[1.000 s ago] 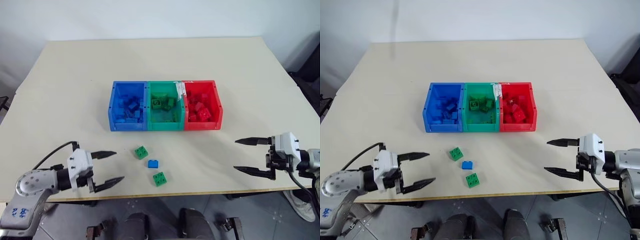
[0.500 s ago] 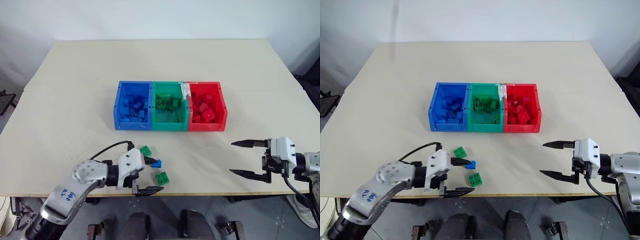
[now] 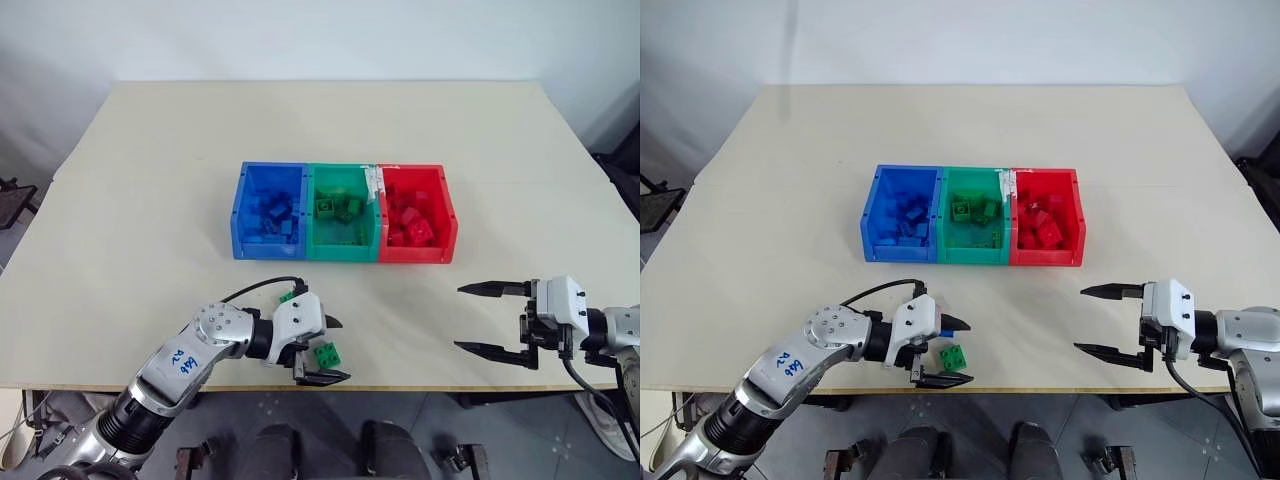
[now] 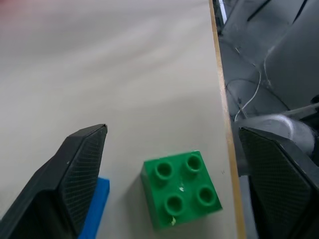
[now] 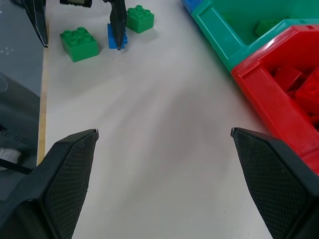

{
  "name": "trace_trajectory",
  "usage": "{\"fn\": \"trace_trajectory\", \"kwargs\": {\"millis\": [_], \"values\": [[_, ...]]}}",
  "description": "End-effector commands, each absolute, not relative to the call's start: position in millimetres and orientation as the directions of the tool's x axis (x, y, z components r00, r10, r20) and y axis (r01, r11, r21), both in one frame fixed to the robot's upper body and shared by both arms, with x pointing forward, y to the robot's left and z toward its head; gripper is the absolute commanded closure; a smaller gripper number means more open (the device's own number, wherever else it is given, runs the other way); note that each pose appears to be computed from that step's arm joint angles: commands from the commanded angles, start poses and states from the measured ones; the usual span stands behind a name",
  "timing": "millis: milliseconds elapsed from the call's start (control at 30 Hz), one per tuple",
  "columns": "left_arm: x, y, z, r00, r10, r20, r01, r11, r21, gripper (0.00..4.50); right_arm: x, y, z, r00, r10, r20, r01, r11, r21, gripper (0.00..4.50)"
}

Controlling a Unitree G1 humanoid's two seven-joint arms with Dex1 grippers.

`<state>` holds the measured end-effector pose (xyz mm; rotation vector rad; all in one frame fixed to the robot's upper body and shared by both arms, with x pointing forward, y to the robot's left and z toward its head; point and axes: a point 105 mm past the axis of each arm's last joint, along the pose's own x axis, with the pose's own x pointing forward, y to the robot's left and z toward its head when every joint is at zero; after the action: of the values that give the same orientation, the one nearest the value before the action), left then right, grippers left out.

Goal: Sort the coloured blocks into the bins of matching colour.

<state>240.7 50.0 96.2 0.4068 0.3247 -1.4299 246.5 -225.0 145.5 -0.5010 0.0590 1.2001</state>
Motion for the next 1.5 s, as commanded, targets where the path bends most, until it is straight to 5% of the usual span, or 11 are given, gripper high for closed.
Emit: {"fn": "trace_trajectory", "kwargs": {"millis": [33, 233, 733, 933, 1133, 1333, 1467, 1500], "values": [[235, 59, 68, 0.082, -0.834, -0.546, 0.995, 0.103, -0.009, 1.17, 246, -224, 159, 0.376, 0.881, -0.288, -0.889, 0.256, -0.379, 0.00], [231, 69, 66, 0.078, -0.801, -0.594, 0.996, 0.089, 0.010, 2.92, 249, -222, 159, 0.373, 0.884, -0.283, -0.889, 0.253, -0.382, 0.00], [241, 80, 86, 0.168, -0.857, -0.487, 0.985, 0.133, 0.106, 2.97, 256, -216, 152, 0.370, 0.894, -0.253, -0.890, 0.263, -0.373, 0.00], [244, 80, 138, 0.160, -0.958, -0.239, 0.976, 0.116, 0.187, 2.97, 251, -212, 155, 0.376, 0.904, -0.201, -0.891, 0.293, -0.347, 0.00], [299, 91, 192, 0.381, -0.924, -0.040, 0.885, 0.352, 0.305, 2.97, 251, -214, 171, 0.526, 0.850, -0.021, -0.805, 0.490, -0.334, 0.00], [353, 69, 220, 0.440, -0.897, 0.027, 0.830, 0.418, 0.370, 2.97, 259, -225, 180, 0.688, 0.713, 0.139, -0.646, 0.688, -0.330, 0.00], [369, 51, 228, 0.392, -0.919, 0.046, 0.843, 0.379, 0.381, 2.97, 260, -225, 179, 0.707, 0.691, 0.148, -0.619, 0.707, -0.341, 0.00], [375, 50, 226, 0.407, -0.913, 0.029, 0.843, 0.388, 0.373, 2.62, 260, -224, 178, 0.707, 0.692, 0.147, -0.619, 0.706, -0.345, 0.00]]}}
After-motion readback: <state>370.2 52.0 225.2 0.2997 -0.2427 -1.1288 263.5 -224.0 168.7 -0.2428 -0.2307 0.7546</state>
